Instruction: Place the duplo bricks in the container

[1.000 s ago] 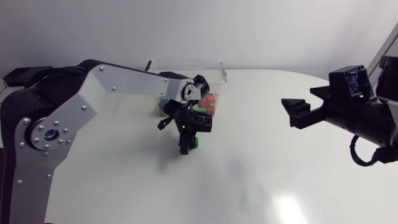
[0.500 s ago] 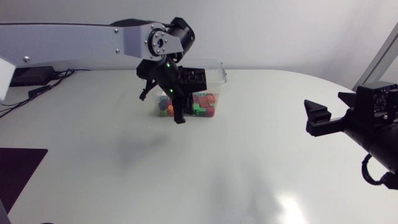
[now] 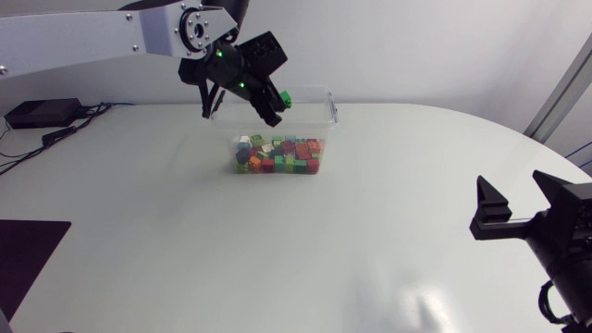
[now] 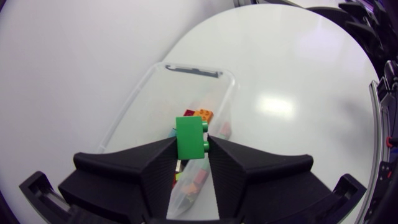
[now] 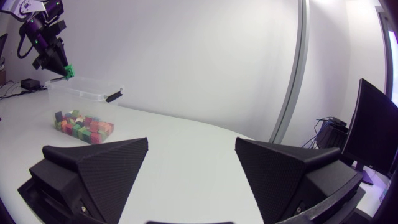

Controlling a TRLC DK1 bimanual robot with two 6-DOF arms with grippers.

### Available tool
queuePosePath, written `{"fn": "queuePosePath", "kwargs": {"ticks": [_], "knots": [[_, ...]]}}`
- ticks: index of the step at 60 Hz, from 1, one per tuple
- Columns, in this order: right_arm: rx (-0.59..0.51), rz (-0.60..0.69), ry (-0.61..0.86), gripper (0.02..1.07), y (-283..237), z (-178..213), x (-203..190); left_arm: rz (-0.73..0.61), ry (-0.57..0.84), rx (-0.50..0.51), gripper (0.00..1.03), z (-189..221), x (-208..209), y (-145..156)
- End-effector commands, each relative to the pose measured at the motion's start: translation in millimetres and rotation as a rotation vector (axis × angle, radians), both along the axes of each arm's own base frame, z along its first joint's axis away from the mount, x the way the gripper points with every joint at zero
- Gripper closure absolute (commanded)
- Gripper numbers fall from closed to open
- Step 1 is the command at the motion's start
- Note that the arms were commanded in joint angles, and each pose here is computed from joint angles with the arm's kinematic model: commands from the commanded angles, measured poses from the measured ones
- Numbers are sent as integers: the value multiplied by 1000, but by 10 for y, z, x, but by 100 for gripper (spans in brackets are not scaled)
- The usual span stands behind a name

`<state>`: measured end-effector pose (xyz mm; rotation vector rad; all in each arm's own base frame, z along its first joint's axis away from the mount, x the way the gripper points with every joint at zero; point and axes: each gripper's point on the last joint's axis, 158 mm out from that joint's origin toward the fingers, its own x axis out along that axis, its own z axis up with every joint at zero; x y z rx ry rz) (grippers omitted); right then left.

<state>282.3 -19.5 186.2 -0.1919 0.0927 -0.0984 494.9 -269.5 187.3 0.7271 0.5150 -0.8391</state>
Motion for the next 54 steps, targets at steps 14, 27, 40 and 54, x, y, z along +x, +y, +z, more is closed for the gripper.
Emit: {"fn": "queuePosePath", "kwargs": {"ticks": [14,27,40,54], "knots": [[-44,-49,-86,6,-116,-172,-259,185,-118,-237,70,623,572,185],[-27,-108,-85,7,-255,-225,-322,283,-97,-279,69,486,895,286],[61,-183,-87,7,-427,-263,-360,385,-60,-320,68,199,1176,361],[103,-176,-82,7,-404,-294,-355,481,-59,-351,37,33,1385,511]]}}
